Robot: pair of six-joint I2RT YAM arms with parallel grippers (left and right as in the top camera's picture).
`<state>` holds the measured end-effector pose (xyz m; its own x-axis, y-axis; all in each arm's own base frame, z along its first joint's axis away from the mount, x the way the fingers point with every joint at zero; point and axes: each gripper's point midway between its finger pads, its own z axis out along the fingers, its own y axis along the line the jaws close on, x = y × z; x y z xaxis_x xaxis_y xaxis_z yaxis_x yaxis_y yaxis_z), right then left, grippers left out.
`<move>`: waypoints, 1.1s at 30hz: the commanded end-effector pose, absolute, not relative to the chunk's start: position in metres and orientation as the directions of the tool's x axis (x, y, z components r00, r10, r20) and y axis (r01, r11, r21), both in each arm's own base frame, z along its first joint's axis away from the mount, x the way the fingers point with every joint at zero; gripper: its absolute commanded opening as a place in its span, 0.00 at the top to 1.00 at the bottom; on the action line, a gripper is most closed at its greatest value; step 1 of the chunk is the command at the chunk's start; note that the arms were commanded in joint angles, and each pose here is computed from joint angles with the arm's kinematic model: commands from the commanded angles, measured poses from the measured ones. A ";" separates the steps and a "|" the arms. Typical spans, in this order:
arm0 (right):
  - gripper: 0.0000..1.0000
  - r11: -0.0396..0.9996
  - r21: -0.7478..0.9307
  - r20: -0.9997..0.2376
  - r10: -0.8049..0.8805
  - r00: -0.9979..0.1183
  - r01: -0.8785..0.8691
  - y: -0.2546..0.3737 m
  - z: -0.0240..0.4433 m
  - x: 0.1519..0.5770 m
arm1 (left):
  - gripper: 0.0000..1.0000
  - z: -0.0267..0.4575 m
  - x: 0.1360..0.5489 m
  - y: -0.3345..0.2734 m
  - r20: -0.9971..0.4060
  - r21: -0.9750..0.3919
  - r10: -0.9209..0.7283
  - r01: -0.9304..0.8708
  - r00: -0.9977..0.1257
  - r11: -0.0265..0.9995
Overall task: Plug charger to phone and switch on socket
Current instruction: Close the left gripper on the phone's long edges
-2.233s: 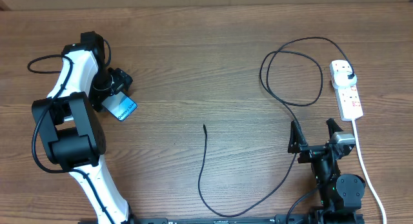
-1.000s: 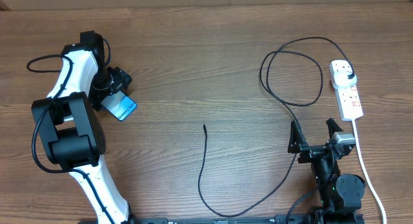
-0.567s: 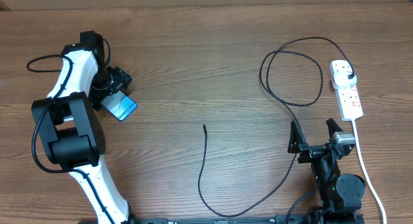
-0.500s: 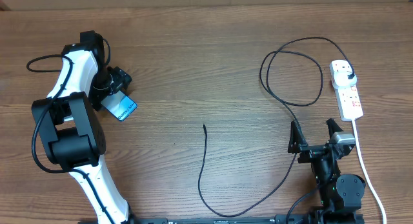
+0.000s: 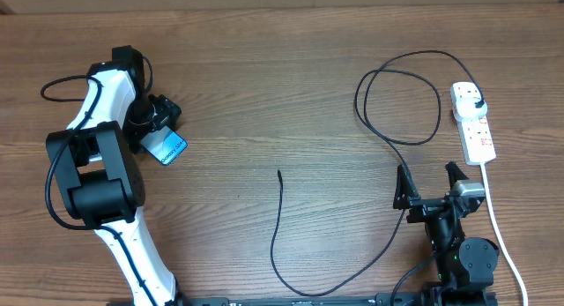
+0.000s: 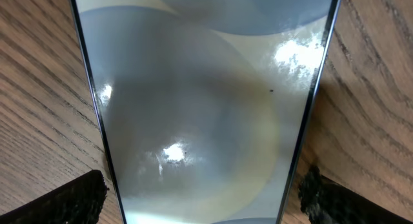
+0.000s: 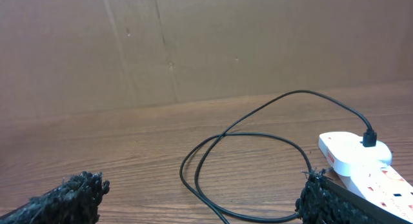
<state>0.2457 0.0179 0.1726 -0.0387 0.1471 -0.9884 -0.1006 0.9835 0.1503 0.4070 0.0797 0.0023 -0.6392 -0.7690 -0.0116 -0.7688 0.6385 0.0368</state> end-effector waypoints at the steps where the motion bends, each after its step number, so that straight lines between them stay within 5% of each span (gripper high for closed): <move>1: 0.00 0.985 0.145 -0.989 0.143 -0.033 -0.096 0.017 0.171 0.246 | 0.00 -0.016 0.397 0.083 0.022 0.084 -0.762 -0.758 -0.647 0.647; 33: 0.00 0.985 0.145 -0.989 0.143 -0.033 -0.097 0.017 0.171 0.246 | 0.00 -0.015 0.380 0.097 0.081 0.098 -0.797 -0.791 -0.599 0.604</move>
<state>0.2457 0.0179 0.1725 -0.0390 0.1464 -0.9885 -0.1006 0.9836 0.1496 0.3918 0.0896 0.0027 -0.6031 -0.7963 0.0477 -0.7949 0.6049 0.0468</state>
